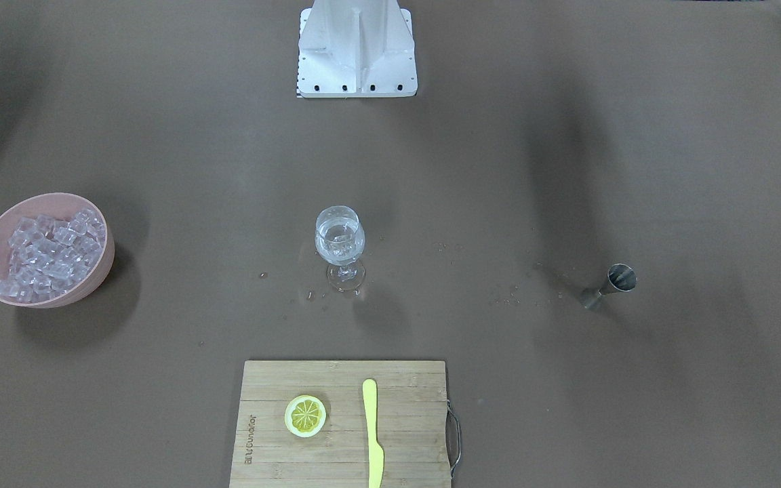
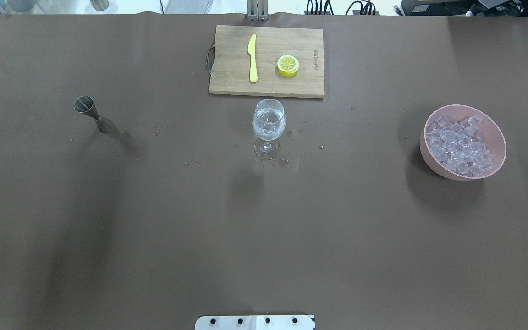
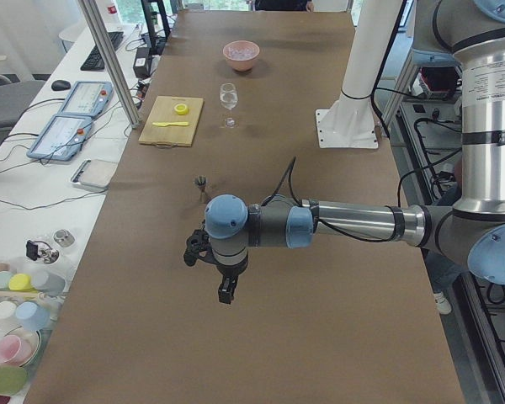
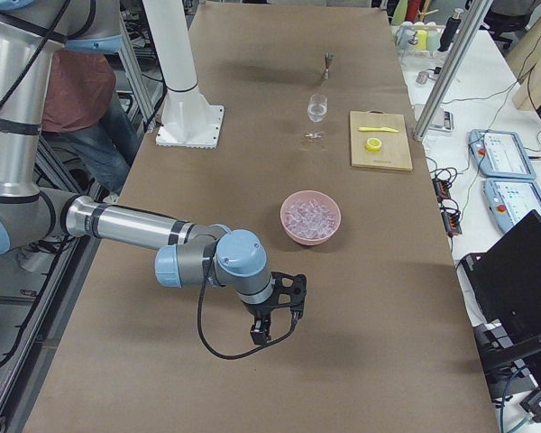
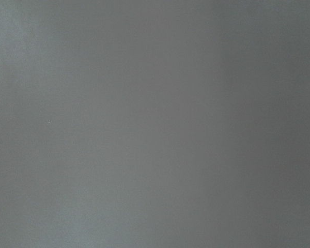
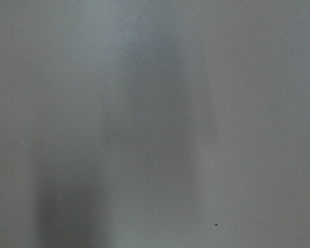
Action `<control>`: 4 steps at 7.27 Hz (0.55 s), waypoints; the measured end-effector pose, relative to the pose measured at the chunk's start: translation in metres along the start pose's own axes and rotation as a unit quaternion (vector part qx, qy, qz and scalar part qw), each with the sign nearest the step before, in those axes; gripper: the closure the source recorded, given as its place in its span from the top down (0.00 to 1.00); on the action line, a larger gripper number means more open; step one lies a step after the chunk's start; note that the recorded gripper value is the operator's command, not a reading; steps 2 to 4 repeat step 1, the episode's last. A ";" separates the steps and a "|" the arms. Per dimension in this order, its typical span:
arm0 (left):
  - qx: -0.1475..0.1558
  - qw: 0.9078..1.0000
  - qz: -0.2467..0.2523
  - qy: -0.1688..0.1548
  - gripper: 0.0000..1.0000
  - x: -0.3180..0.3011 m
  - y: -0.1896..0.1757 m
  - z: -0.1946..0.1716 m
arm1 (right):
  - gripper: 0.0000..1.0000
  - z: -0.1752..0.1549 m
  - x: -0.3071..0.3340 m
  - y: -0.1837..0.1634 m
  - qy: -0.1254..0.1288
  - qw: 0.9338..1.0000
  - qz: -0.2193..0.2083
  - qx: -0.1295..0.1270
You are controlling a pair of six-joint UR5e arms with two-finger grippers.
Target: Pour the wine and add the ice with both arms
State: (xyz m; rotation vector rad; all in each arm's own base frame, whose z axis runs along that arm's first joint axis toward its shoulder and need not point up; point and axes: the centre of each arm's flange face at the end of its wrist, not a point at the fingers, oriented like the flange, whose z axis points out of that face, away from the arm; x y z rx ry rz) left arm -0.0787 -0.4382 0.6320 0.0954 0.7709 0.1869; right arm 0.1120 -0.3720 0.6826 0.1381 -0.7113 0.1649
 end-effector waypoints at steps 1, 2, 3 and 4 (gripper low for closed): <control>0.000 1.000 0.000 -0.001 0.98 0.000 0.000 0.000 | 1.00 -0.001 0.000 -0.001 0.001 1.000 0.000 0.001; 0.000 1.000 0.000 -0.001 0.98 0.000 0.000 0.000 | 1.00 -0.001 0.000 -0.001 0.001 1.000 0.000 0.001; 0.000 1.000 0.000 -0.001 0.98 0.000 0.000 0.000 | 1.00 -0.001 0.000 -0.001 0.001 1.000 0.000 0.001; 0.000 1.000 0.000 -0.001 0.98 0.000 0.000 0.000 | 1.00 -0.001 0.000 -0.001 0.001 1.000 0.000 0.001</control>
